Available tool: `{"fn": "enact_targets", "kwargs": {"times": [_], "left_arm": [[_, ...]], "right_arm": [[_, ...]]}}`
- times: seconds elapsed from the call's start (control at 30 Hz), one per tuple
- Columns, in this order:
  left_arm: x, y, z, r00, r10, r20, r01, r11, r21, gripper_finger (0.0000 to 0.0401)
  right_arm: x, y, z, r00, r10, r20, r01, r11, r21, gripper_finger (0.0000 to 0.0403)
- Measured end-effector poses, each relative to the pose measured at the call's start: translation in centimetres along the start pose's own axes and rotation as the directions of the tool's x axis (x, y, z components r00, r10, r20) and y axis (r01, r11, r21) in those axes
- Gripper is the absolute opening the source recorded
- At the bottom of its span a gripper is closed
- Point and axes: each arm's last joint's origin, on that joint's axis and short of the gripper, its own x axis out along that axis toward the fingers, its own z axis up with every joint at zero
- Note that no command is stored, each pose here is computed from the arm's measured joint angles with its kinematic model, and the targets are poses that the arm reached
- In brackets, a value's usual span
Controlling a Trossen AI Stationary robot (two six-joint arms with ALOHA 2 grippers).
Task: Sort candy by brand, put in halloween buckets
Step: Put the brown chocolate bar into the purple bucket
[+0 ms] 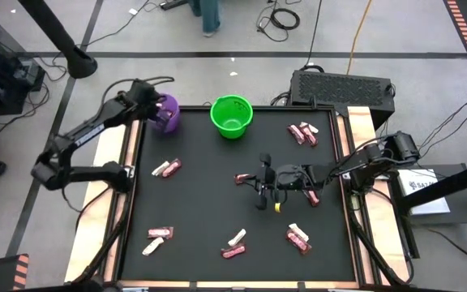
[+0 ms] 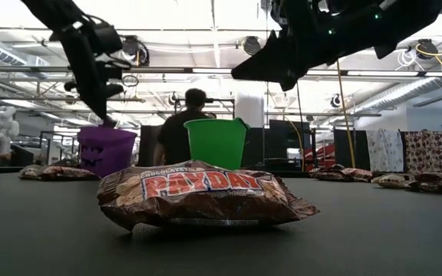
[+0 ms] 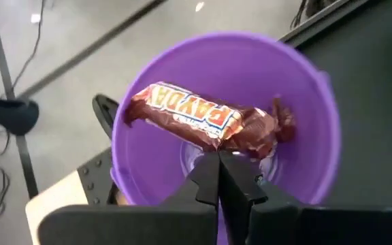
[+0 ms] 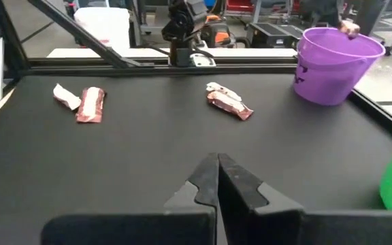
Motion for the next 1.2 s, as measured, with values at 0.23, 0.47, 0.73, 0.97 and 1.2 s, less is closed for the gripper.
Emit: {"fn": "enact_targets", "kwargs": {"times": [0.23,0.47,0.73,0.97,1.2], "left_arm": [[1.4,-0.3,0.1,0.999,-0.004,-0.047,0.005,1.0,0.017,0.0056],[0.5,-0.1,0.5,1.0,-0.005,-0.007,0.005,1.0,0.029,0.011],[-3.2,-2.1,1.1,0.934,-0.328,0.141,0.33,0.944,0.009,0.0116],[-4.5,-8.0,-2.1,0.742,-0.654,0.148,0.614,0.751,0.244,0.0116],[-5.0,-14.5,-7.5,0.445,-0.886,0.131,0.733,0.444,0.515,0.0116]], "right_arm": [[0.0,0.0,0.0,1.0,0.001,0.002,-0.001,0.999,-0.044,0.0],[0.0,0.0,0.2,1.0,0.001,0.015,0.0,0.996,-0.088,0.0],[-2.8,-1.5,2.4,0.955,-0.295,-0.034,0.293,0.954,-0.067,0.0],[-6.8,-3.1,3.8,0.89,-0.444,-0.104,0.453,0.887,0.089,0.0],[-9.2,-3.0,2.9,0.934,-0.187,-0.304,0.3,0.871,0.388,0.0003]]}}
